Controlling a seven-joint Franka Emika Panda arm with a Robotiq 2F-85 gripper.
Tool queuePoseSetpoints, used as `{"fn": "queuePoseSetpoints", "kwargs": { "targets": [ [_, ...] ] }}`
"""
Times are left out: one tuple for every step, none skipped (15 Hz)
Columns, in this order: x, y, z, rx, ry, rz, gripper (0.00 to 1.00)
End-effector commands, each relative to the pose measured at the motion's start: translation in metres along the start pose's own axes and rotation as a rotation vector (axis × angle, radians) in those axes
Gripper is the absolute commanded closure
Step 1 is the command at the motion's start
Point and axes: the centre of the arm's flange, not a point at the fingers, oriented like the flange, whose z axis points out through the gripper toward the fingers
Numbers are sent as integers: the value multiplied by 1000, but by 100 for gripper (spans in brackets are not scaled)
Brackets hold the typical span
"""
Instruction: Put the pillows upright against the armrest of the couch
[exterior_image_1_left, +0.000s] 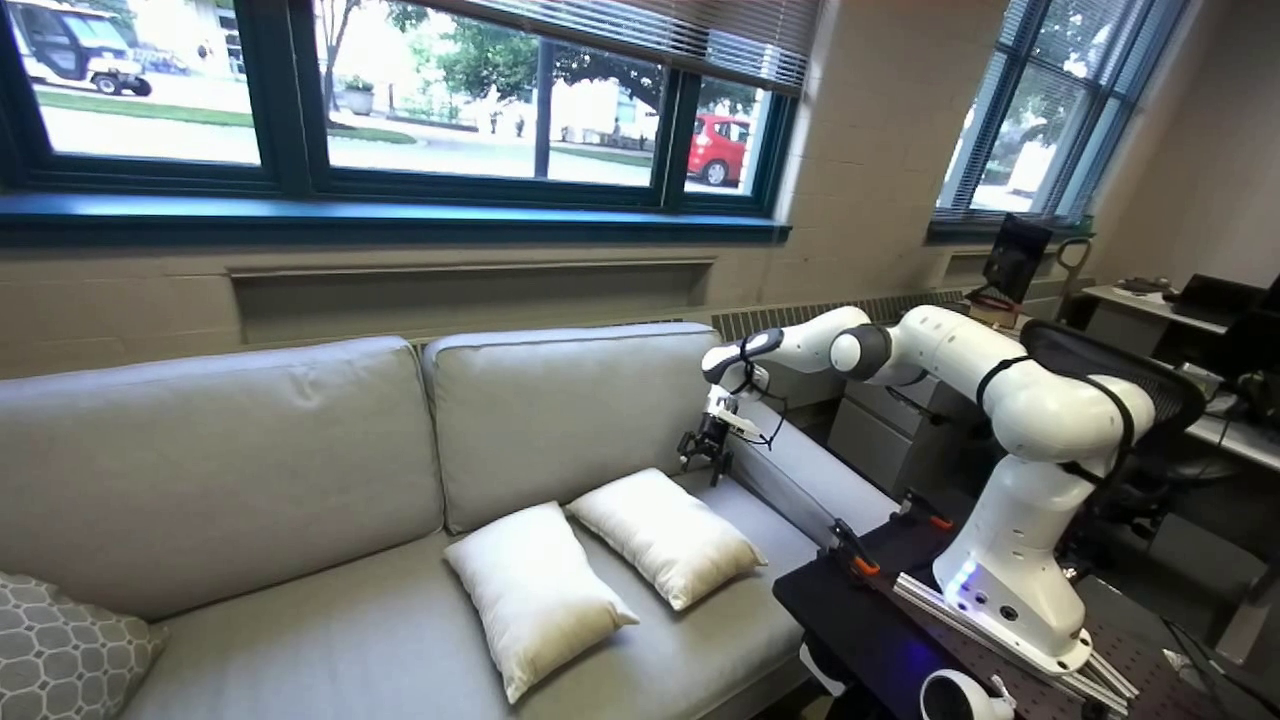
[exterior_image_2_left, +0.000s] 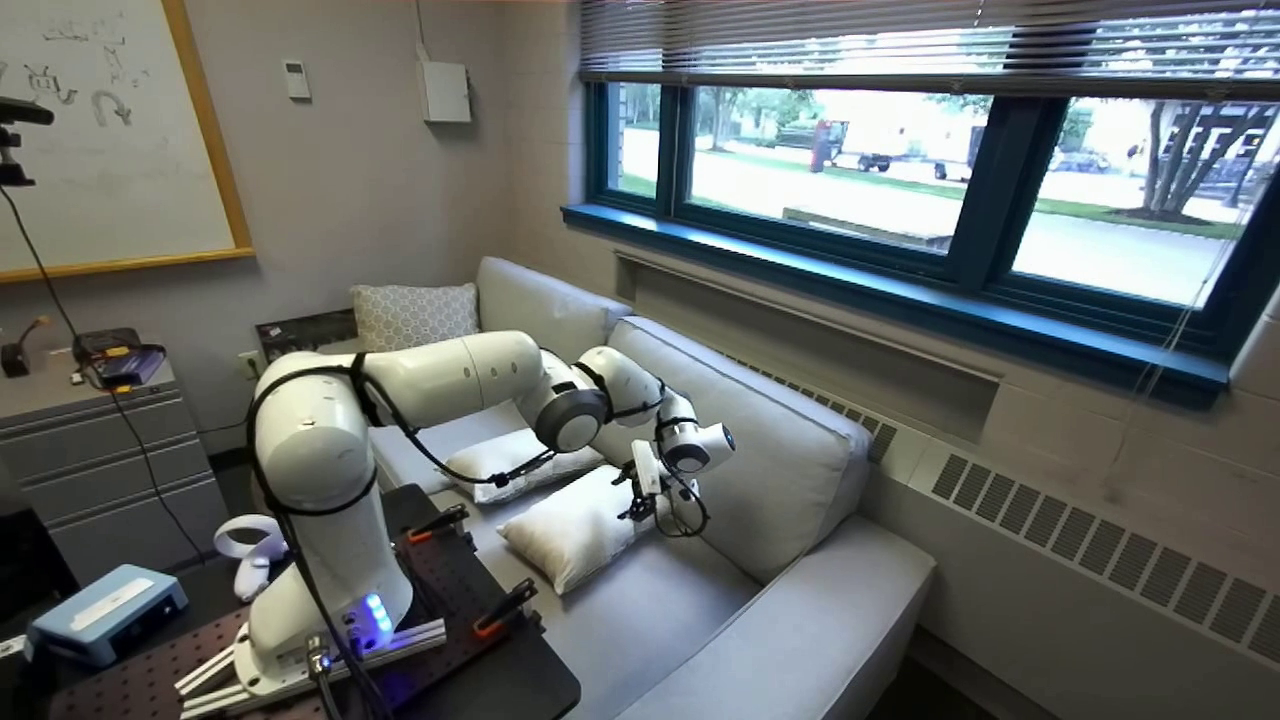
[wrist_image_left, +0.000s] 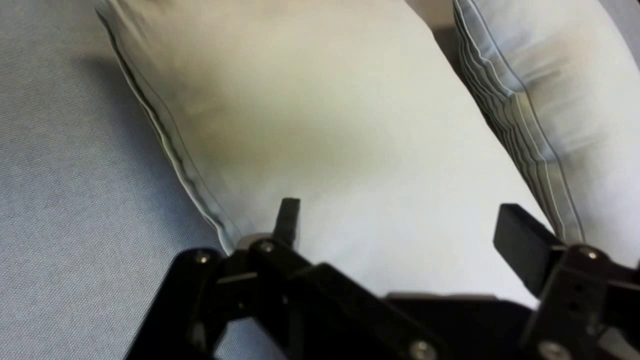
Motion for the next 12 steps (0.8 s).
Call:
{"fn": "queuePoseSetpoints", "kwargs": {
  "targets": [
    [0, -2, 2, -15, -1, -3, 0],
    [-1, -4, 4, -24, -2, -6, 0],
    [-1, -4, 4, -28, -2, -7, 0],
    [-15, -1, -3, -27, 25, 1, 0],
    [-27, 8, -6, 2, 57, 4, 0],
    [-26, 14, -4, 22, 78, 10, 0],
    [-21, 24, 2, 47, 97, 24, 0],
    [-13, 34, 10, 71, 103, 39, 0],
    [-6, 45, 22, 89, 103, 60, 0],
    [0, 57, 33, 95, 104, 89, 0],
    [7, 71, 48, 112, 92, 113, 0],
    [9, 83, 60, 126, 81, 137, 0]
  ]
}}
